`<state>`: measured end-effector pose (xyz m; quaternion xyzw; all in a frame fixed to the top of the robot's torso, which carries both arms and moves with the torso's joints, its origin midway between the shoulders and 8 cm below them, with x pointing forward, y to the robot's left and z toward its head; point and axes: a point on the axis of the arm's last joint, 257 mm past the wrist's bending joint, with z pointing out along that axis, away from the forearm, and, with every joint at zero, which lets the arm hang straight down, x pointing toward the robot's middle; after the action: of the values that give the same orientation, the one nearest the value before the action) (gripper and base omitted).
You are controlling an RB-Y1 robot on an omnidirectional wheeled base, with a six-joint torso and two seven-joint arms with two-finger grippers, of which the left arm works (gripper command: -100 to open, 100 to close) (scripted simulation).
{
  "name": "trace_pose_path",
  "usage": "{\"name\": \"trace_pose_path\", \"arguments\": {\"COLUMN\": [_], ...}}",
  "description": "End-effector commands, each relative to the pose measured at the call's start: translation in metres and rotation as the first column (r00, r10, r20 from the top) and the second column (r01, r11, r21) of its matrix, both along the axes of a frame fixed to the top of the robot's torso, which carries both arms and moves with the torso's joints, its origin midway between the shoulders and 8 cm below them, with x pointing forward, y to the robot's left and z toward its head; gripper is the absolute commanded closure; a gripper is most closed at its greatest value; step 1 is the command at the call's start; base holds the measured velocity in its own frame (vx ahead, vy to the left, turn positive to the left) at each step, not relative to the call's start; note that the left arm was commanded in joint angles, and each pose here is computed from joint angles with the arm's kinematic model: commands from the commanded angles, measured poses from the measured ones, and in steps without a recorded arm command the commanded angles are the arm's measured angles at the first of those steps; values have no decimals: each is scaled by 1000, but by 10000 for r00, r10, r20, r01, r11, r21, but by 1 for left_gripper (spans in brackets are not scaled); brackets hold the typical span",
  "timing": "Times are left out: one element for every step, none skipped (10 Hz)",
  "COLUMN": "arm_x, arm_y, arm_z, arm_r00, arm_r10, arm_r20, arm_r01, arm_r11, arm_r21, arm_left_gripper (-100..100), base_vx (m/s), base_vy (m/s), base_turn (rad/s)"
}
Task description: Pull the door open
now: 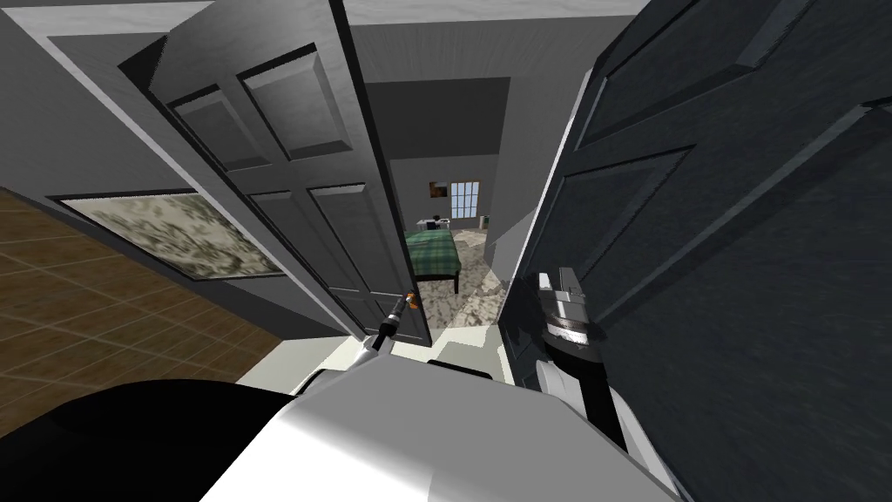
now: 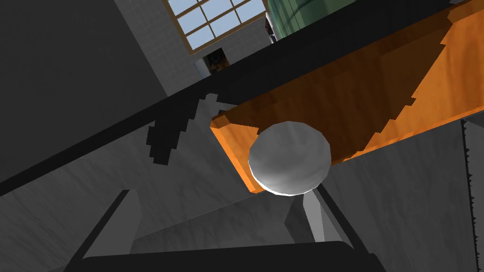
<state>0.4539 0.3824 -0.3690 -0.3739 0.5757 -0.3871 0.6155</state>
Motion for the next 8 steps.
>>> {"name": "trace_pose_path", "arguments": {"arm_x": [-6, -2, 0, 6, 8, 13, 13, 13], "arm_y": [-6, -15, -18, -26, -30, -39, -39, -39], "arm_z": [-13, -18, -18, -19, -20, -20, -20, -20], "arm_r00": [9997, 9994, 9994, 9994, 9993, 9993, 9993, 9993], "arm_r10": [-55, -2, 5, 18, 23, 29, 29, 29], "arm_r20": [-232, -340, -344, -355, -361, -376, -376, -376], "arm_r01": [53, -23, -38, -70, -84, -111, -111, -111], "arm_r11": [9999, 9973, 9953, 9894, 9854, 9754, 9754, 9754], "arm_r21": [-96, -732, -963, -1452, -1703, -2203, -2203, -2203], "arm_left_gripper": [-100, -100, -100, -100, -100, -100, -100, -100], "base_vx": [-21, -94, -138, -165, -163, -166, -119, -44], "base_vy": [-16, -6, 16, 26, 32, 63, 44, 15], "base_turn": [-12, -17, 6, 11, 7, 15, -5, -1]}}
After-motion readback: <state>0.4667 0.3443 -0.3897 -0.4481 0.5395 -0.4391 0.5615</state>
